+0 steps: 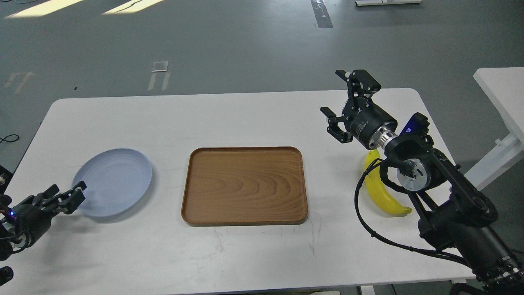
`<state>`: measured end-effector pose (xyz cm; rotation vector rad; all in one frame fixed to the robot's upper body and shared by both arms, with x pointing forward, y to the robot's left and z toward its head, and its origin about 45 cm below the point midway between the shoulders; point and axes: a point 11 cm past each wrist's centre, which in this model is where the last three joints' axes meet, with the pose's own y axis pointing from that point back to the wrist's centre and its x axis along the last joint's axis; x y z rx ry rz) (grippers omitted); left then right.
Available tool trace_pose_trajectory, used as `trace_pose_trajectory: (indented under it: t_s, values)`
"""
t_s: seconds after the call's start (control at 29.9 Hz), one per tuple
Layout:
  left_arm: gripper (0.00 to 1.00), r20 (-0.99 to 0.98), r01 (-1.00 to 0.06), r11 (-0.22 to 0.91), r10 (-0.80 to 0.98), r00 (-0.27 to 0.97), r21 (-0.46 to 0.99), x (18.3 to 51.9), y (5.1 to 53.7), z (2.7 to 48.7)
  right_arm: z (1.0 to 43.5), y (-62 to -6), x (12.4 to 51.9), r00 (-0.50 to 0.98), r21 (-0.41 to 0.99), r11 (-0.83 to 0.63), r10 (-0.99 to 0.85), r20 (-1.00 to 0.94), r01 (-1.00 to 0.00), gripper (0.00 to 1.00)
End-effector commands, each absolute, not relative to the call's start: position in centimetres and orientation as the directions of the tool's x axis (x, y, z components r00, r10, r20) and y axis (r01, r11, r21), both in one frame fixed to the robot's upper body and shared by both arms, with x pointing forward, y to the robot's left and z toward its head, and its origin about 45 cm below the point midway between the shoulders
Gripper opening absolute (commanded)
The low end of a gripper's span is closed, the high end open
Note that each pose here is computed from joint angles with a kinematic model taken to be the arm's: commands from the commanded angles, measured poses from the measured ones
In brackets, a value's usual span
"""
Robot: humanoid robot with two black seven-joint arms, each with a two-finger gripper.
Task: Place banana on plate with both arms
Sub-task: 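Grasp the light blue plate's rim with the left gripper and lift it, then carry the plate with the left gripper onto the wooden tray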
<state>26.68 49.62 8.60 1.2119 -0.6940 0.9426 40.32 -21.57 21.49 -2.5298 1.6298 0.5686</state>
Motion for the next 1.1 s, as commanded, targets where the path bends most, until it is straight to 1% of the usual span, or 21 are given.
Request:
trace_pose_trajectory:
  t_s: [0.0, 0.03, 0.07, 0.1, 0.13, 0.3, 0.47, 0.53, 0.6, 0.64, 0.74, 0.8, 0.9, 0.97, 1.0, 1.04, 1.07]
  values:
    - [0.34, 0.851, -0.878, 0.064, 0.224, 0.475, 0.474, 26.4, 50.1, 8.4, 21.7, -21.5, 40.3, 0.37, 0.127, -0.435, -0.861, -0.348, -0.892, 1.0]
    - [0.24, 0.849, -0.876, 0.059, 0.223, 0.479, 0.479, 26.4, 50.3, 8.4, 21.7, -21.4, 40.3, 0.371, 0.125, -0.435, -0.861, -0.348, -0.892, 1.0]
    - [0.19, 0.848, -0.875, 0.059, 0.223, 0.48, 0.48, 26.4, 50.3, 8.4, 21.7, -21.4, 40.3, 0.371, 0.125, -0.435, -0.861, -0.348, -0.892, 1.0]
    - [0.07, 0.849, -0.876, 0.056, 0.223, 0.479, 0.479, 26.4, 50.4, 8.5, 21.6, -21.5, 40.2, 0.37, 0.127, -0.435, -0.861, -0.348, -0.892, 1.0]
    - [0.0, 0.849, -0.876, 0.056, 0.223, 0.479, 0.479, 26.4, 50.4, 8.5, 21.6, -21.5, 40.1, 0.369, 0.128, -0.434, -0.861, -0.348, -0.892, 1.0]
    - [0.0, 0.856, -0.886, 0.053, 0.238, 0.458, 0.46, 27.1, 50.3, 8.9, 21.6, -21.4, 40.1, 0.373, 0.126, -0.437, -0.861, -0.347, -0.891, 1.0]
    - [0.0, 0.857, -0.907, -0.007, 0.328, 0.396, 0.422, 27.5, 51.3, 9.8, 21.6, -21.4, 40.1, 0.373, 0.125, -0.436, -0.861, -0.347, -0.891, 1.0]
    - [0.0, 0.866, -0.916, -0.025, 0.338, 0.368, 0.4, 28.0, 51.9, 10.8, 21.7, -21.4, 40.1, 0.374, 0.123, -0.437, -0.86, -0.347, -0.891, 1.0]
    - [0.0, 0.869, -0.923, -0.01, 0.341, 0.358, 0.384, 28.9, 52.0, 12.3, 21.8, -21.3, 40.1, 0.377, 0.121, -0.44, -0.859, -0.347, -0.89, 1.0]
    - [0.0, 0.869, -0.923, -0.01, 0.341, 0.358, 0.384, 28.9, 52.0, 12.3, 21.8, -21.3, 40.1, 0.377, 0.121, -0.44, -0.859, -0.347, -0.89, 1.0]
    - [0.0, 0.871, -0.936, 0.061, 0.348, 0.346, 0.347, 30.7, 50.0, 14.1, 22.0, -21.2, 40.0, 0.382, 0.115, -0.443, -0.857, -0.345, -0.889, 1.0]
    - [0.0, 0.877, -0.945, 0.163, 0.355, 0.323, 0.282, 33.2, 46.5, 16.2, 22.0, -21.1, 40.0, 0.384, 0.115, -0.444, -0.856, -0.346, -0.888, 1.0]
    - [0.0, 0.882, -0.939, 0.246, 0.347, 0.317, 0.241, 34.7, 43.6, 17.4, 22.1, -21.1, 40.0, 0.383, 0.113, -0.443, -0.857, -0.346, -0.889, 1.0]
    - [0.0, 0.886, -0.902, 0.379, 0.32, 0.336, 0.205, 35.4, 38.9, 18.0, 22.3, -21.0, 40.0, 0.388, 0.107, -0.446, -0.855, -0.345, -0.888, 1.0]
    - [0.0, 0.886, -0.89, 0.413, 0.316, 0.341, 0.195, 35.6, 37.6, 18.1, 22.5, -21.0, 40.0, 0.391, 0.104, -0.448, -0.854, -0.344, -0.888, 1.0]
    - [0.0, 0.885, -0.869, 0.466, 0.315, 0.342, 0.17, 36.2, 35.1, 18.3, 22.6, -21.0, 40.0, 0.388, 0.102, -0.445, -0.855, -0.343, -0.89, 1.0]
    - [0.0, 0.885, -0.859, 0.486, 0.316, 0.343, 0.159, 36.5, 34.0, 18.2, 22.6, -21.1, 40.0, 0.385, 0.102, -0.441, -0.857, -0.342, -0.892, 1.0]
